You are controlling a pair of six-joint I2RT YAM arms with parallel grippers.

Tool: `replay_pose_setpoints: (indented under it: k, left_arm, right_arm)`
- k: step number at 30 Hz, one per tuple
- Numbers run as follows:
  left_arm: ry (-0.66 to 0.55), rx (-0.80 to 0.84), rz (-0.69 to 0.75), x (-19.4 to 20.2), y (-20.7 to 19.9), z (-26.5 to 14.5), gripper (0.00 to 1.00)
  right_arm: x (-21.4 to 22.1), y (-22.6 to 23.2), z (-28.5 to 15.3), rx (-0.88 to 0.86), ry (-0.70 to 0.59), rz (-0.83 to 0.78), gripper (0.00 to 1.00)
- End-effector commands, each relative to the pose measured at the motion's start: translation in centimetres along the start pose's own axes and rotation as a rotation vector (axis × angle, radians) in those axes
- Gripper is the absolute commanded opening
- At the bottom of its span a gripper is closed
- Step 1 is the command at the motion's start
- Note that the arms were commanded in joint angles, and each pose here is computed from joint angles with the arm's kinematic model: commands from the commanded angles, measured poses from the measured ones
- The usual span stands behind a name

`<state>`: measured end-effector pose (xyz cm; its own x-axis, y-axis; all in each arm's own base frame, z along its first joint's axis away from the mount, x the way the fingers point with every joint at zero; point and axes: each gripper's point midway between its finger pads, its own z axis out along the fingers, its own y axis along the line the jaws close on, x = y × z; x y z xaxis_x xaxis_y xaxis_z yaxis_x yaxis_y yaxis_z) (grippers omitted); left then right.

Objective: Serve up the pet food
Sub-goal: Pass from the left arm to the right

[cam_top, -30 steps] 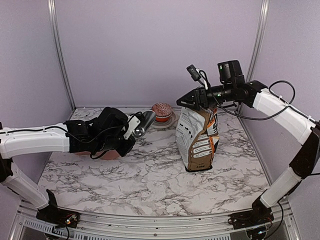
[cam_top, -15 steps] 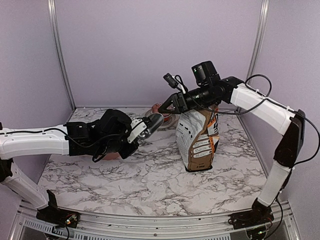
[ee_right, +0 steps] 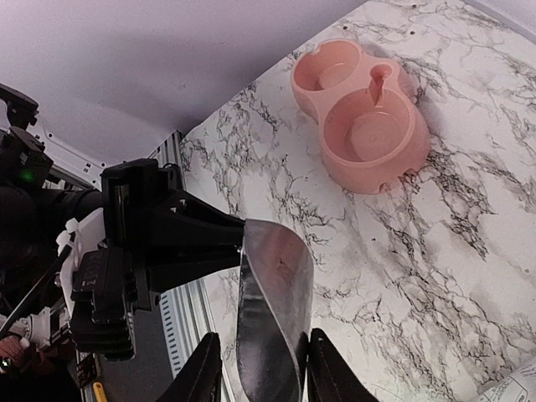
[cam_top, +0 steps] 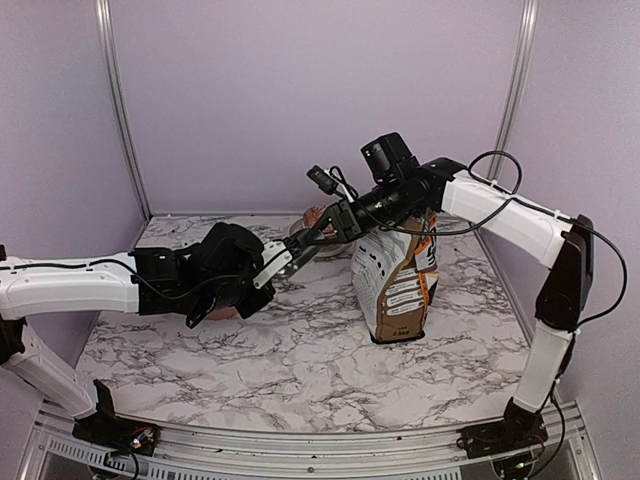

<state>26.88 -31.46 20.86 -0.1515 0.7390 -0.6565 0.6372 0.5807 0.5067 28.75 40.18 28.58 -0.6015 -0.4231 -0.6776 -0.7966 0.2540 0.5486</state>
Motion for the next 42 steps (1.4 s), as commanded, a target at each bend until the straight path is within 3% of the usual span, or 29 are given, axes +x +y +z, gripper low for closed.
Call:
replay_pose_setpoints:
  k: [1, 8, 13, 37, 39, 42]
  left_arm:
    - [-0.036, -0.035, -0.006, -0.5, 0.7, -0.5, 0.00]
    - [-0.039, -0.027, 0.008, -0.4, 0.4, -0.4, 0.00]
    - [-0.041, -0.020, 0.022, -0.4, 0.3, -0.5, 0.00]
    - [-0.043, -0.026, 0.025, -0.1, 0.5, -0.9, 0.00]
    - [-0.041, -0.028, 0.025, -0.1, 0.5, -0.9, 0.06]
    - [-0.043, -0.029, 0.022, -0.1, 0.5, -1.0, 0.28]
  right_arm:
    - [0.3, 0.2, 0.8, -0.019, 0.026, -0.006, 0.29]
    - [1.2, 0.1, 1.9, -0.036, 0.057, 0.000, 0.19]
    - [1.7, 0.1, 2.5, -0.043, 0.075, -0.001, 0.00]
    - [1.1, 1.0, 1.7, -0.047, 0.036, -0.040, 0.00]
    - [0.9, 1.3, 1.6, -0.056, 0.025, -0.048, 0.00]
    - [0.5, 1.6, 1.3, -0.060, 0.011, -0.060, 0.00]
